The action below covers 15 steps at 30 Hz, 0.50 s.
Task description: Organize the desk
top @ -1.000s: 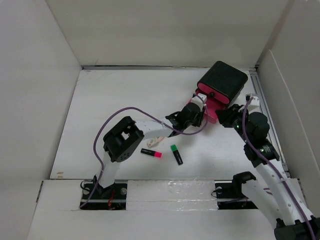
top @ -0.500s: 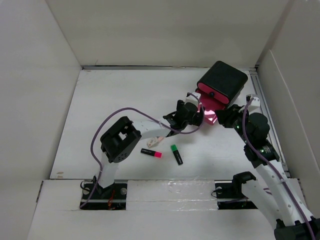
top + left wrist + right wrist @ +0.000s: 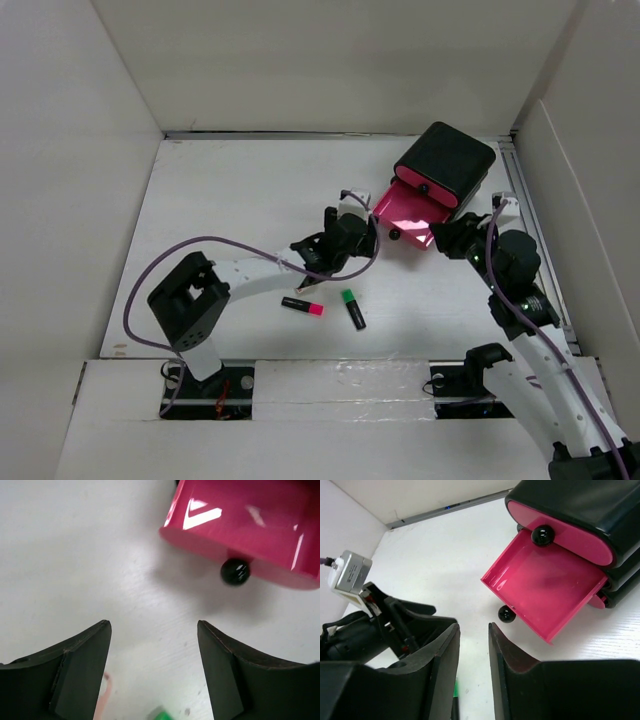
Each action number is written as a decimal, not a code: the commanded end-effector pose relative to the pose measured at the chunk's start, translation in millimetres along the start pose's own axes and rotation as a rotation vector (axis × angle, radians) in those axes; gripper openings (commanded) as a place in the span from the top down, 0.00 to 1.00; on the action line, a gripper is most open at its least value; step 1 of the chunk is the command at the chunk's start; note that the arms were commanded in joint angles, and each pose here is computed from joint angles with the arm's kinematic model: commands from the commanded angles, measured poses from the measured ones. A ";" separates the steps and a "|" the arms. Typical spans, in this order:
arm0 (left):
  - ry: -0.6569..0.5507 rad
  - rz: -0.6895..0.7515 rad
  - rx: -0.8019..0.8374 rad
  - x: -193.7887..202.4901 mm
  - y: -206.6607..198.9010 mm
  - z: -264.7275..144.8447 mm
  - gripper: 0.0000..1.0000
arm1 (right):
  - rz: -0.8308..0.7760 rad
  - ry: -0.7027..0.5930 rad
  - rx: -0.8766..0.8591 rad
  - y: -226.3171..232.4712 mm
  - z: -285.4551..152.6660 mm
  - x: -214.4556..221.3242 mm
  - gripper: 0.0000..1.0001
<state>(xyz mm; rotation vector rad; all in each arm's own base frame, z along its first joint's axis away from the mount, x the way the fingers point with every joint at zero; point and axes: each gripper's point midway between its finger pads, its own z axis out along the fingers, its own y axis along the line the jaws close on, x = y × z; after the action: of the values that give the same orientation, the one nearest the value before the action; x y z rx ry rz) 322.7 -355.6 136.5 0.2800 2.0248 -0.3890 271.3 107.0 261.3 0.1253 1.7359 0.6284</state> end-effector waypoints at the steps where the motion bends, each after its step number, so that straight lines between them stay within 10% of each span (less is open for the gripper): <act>1: 0.088 -0.006 -0.074 32.0 31.2 -24.5 0.35 | -0.022 -0.045 -0.064 14.8 -0.8 -9.8 0.66; 15: 0.241 0.034 -0.179 91.0 79.4 -48.2 0.14 | -0.023 -0.010 -0.108 22.3 3.9 -2.2 0.63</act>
<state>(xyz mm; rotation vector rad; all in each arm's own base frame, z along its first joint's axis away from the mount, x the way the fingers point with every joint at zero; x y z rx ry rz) 264.0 -260.4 63.3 0.2923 2.2773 -0.1786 269.5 119.7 258.9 0.0724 1.7416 0.6726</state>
